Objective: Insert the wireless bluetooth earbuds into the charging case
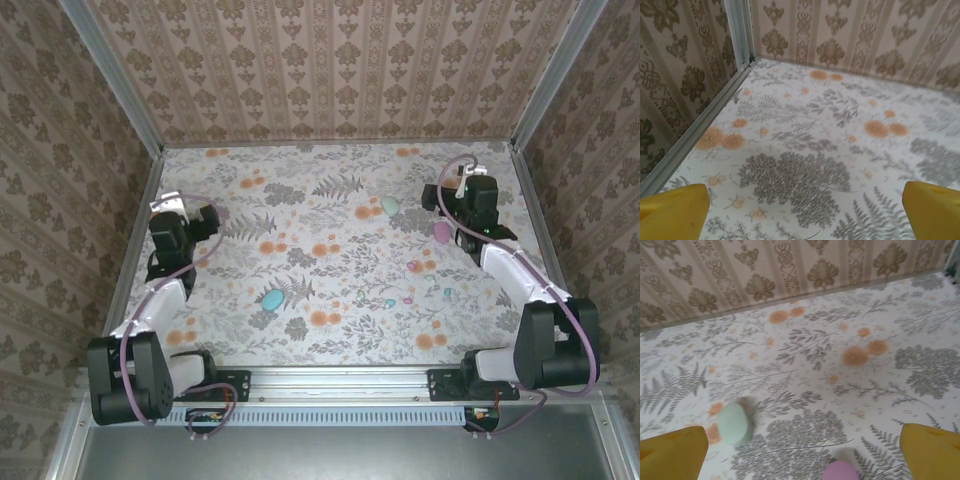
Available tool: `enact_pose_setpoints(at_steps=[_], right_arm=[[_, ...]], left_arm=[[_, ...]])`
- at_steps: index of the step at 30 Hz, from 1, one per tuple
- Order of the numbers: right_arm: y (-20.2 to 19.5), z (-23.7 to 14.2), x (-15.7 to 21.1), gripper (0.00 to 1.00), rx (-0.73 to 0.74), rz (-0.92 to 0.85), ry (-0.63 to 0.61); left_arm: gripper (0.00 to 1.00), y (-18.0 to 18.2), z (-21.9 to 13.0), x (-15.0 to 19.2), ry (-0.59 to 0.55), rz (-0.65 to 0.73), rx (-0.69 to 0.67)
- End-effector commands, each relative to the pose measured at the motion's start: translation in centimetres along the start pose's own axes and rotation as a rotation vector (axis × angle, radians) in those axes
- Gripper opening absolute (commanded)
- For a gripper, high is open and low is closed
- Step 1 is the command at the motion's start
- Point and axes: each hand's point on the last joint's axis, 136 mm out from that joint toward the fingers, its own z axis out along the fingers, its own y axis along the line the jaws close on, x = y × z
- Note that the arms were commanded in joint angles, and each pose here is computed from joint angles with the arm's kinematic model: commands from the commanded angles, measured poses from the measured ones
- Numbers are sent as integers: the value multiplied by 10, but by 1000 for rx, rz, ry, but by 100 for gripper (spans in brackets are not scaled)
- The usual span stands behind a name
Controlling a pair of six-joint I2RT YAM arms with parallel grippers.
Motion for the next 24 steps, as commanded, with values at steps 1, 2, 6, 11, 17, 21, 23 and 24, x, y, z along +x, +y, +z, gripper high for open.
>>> enact_pose_setpoints(at_steps=[1,2,6,11,17,21,23,24], right_arm=[[2,-3,51,99,-19,61,278],[2,2,58,96,-22,56,332],[-9,13,86,81,47,29,511],[-32,19,111,79,158,-34,616],[-38,18,128,79,159,-125,726],[-39,20,134,75,144,-179,757],[-42,22,134,73,157,-198,755],[-43,24,134,72,158,-206,760]], left_arm=[[100,-27,-11,15,132,-113,152],[100,-35,-14,15,136,-136,195],[100,-56,-28,17,165,-190,298],[100,-77,-47,17,172,-169,382],[100,-88,-54,24,201,-138,405],[100,-91,-55,24,203,-129,414],[100,-92,-56,21,199,-120,422],[100,-93,-57,21,200,-116,424]])
